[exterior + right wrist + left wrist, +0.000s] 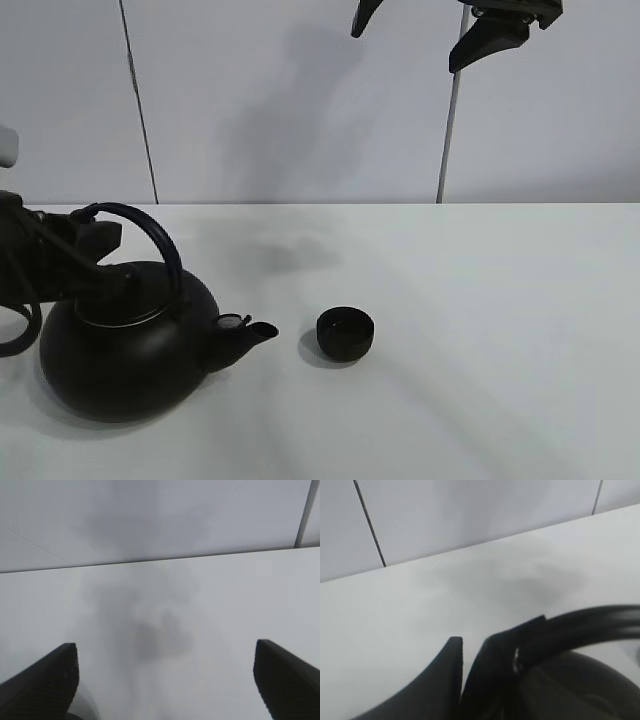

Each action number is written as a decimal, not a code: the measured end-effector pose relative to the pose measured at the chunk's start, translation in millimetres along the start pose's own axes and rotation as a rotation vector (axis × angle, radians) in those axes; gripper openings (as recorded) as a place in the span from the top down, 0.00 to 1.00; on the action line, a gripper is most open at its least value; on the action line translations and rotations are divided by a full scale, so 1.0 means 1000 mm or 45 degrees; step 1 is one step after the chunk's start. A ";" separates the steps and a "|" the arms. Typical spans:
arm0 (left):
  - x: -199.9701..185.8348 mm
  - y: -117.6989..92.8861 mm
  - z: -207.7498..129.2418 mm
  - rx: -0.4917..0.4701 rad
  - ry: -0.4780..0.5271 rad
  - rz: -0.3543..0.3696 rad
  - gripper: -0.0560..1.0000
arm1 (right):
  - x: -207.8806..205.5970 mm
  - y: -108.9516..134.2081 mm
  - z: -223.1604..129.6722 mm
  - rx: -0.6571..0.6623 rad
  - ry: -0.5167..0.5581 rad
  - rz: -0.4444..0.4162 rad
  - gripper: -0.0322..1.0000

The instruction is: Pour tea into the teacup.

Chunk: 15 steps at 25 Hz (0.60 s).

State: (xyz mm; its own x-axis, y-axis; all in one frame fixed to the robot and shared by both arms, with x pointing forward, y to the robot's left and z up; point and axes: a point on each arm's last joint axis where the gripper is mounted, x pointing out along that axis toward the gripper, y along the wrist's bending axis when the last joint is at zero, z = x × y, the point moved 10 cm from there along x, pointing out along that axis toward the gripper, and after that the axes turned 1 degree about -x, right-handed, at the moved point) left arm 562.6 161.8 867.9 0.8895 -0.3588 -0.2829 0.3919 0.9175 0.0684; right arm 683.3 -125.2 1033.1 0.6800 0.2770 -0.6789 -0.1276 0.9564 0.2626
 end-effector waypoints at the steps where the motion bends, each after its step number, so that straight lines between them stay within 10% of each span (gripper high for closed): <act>1: 0.001 0.000 0.004 -0.004 -0.023 0.001 0.76 | 0.000 0.000 0.000 0.000 0.000 0.000 0.33; 15: -0.017 -0.002 -0.004 -0.104 -0.012 -0.015 0.55 | 0.000 0.000 0.000 0.000 -0.001 0.000 0.33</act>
State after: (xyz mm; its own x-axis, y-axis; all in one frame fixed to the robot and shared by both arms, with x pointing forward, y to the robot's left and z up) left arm 545.6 167.1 868.5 0.8871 -0.3711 -0.2744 0.3824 0.9239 -0.0132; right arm 683.5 -125.2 1033.2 0.6806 0.2772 -0.6782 -0.1278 0.9564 0.2628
